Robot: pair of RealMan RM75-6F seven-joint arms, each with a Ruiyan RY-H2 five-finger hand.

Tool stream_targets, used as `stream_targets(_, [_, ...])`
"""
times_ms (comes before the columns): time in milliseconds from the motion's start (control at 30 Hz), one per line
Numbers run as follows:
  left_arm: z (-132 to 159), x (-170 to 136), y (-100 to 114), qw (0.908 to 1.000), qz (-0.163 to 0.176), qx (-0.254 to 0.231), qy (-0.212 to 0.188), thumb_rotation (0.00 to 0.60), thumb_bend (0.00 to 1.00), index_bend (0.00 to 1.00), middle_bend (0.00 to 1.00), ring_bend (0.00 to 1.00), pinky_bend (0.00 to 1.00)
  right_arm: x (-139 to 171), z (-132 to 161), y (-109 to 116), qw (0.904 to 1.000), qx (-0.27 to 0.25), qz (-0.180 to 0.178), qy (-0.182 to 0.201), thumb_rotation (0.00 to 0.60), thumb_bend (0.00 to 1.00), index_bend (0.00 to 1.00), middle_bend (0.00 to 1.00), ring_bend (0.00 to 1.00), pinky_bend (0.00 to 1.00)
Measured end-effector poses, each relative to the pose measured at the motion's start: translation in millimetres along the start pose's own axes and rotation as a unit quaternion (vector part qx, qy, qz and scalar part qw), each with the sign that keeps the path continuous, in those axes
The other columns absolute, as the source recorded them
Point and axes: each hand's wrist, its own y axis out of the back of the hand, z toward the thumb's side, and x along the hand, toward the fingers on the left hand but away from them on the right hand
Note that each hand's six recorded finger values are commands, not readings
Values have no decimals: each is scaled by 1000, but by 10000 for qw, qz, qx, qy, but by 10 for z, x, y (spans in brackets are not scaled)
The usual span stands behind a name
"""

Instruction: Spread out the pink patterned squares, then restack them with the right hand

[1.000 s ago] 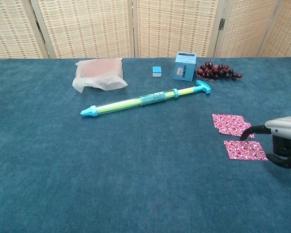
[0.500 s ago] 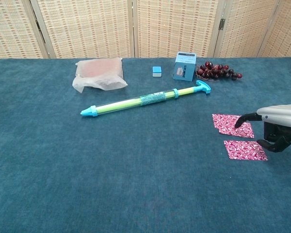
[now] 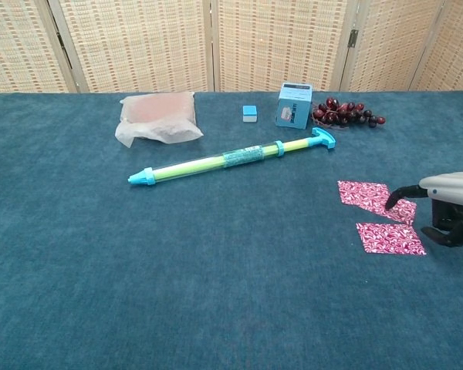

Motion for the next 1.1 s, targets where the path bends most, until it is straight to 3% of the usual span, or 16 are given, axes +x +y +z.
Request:
stream_targets(400, [8,-9,11,10000,23,1,-6,600,256,229,46,42,107,211,-304,-50,9993,51,15,-366,600,594,162,1000,1000,1000])
stream_targets(700, [27,-12,26,10000,43,-1,-29,600,257,228,46,42,107,328,-161,-105,9999,88,-21,-91,600,595,163,1000,1000,1000])
stream_targets(1100, [31,-2,33,10000,49,-3,-35,600,256,228,46,42,107,365,-296,-182,9995,110,85,-268,600,597,162,1000,1000,1000])
